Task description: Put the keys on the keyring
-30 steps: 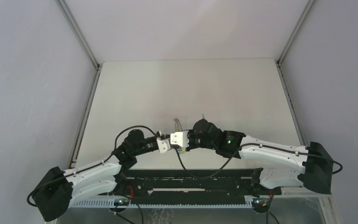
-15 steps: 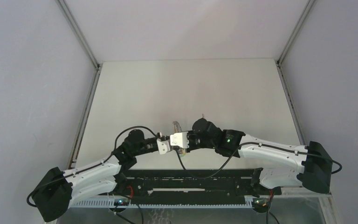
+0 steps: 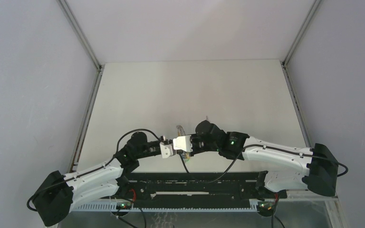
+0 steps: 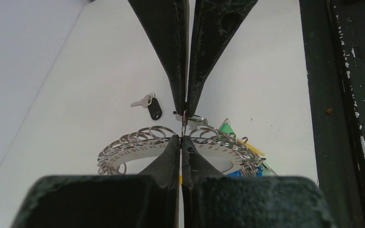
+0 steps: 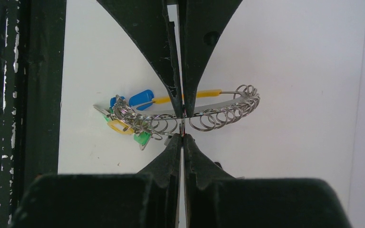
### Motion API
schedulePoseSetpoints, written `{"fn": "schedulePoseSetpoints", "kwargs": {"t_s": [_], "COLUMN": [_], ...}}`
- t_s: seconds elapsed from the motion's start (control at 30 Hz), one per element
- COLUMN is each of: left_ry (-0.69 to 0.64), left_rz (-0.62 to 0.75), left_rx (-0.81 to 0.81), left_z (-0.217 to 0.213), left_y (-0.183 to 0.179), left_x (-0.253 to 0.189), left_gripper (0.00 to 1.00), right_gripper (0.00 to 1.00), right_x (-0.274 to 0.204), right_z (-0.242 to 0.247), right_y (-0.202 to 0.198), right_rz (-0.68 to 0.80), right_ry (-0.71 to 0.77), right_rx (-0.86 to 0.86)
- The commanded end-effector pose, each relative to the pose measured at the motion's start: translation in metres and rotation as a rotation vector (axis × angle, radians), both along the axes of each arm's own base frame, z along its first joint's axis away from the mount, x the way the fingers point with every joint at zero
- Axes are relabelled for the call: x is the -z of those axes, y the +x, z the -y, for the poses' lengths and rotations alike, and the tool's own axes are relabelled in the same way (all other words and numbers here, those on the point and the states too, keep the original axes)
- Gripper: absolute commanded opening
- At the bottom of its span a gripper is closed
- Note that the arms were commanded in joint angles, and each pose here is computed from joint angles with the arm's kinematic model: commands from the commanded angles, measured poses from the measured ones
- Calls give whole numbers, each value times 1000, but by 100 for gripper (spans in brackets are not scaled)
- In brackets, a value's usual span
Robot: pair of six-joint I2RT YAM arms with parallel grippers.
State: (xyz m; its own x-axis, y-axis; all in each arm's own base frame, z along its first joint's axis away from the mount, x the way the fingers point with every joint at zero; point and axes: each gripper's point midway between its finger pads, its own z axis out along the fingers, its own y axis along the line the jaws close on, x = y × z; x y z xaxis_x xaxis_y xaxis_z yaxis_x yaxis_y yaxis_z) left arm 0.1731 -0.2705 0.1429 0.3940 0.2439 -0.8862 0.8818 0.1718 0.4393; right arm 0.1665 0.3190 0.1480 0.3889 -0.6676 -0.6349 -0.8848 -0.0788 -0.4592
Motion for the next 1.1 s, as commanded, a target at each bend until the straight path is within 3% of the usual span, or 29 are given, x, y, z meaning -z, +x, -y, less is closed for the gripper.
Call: {"fn": "schedulePoseSetpoints", "kwargs": {"t_s": [0.0, 0.13, 0.7, 0.87, 1.07], "left_ry": [-108, -105, -127, -143, -185], "left_rz": [80, 69, 85, 85, 78], "left_rx": [-12, -36, -82, -93, -110], "left_z": [9, 7, 2, 1, -1], "left_y": [5, 8, 14, 15, 18], "left_x": [-40, -40, -42, -43, -47], "left_gripper": [0, 0, 0, 0, 0], "right_gripper": [0, 0, 33, 34, 33], "right_x": [4, 4, -15, -17, -39], "right_z": [-12, -12, -6, 7, 19], "right_y": [-6, -7, -9, 1, 8], "right_rz": [1, -7, -4, 12, 15], "right_ry": [-18, -20, 46, 76, 242], "right_rx": [-35, -22, 1, 72, 123]}}
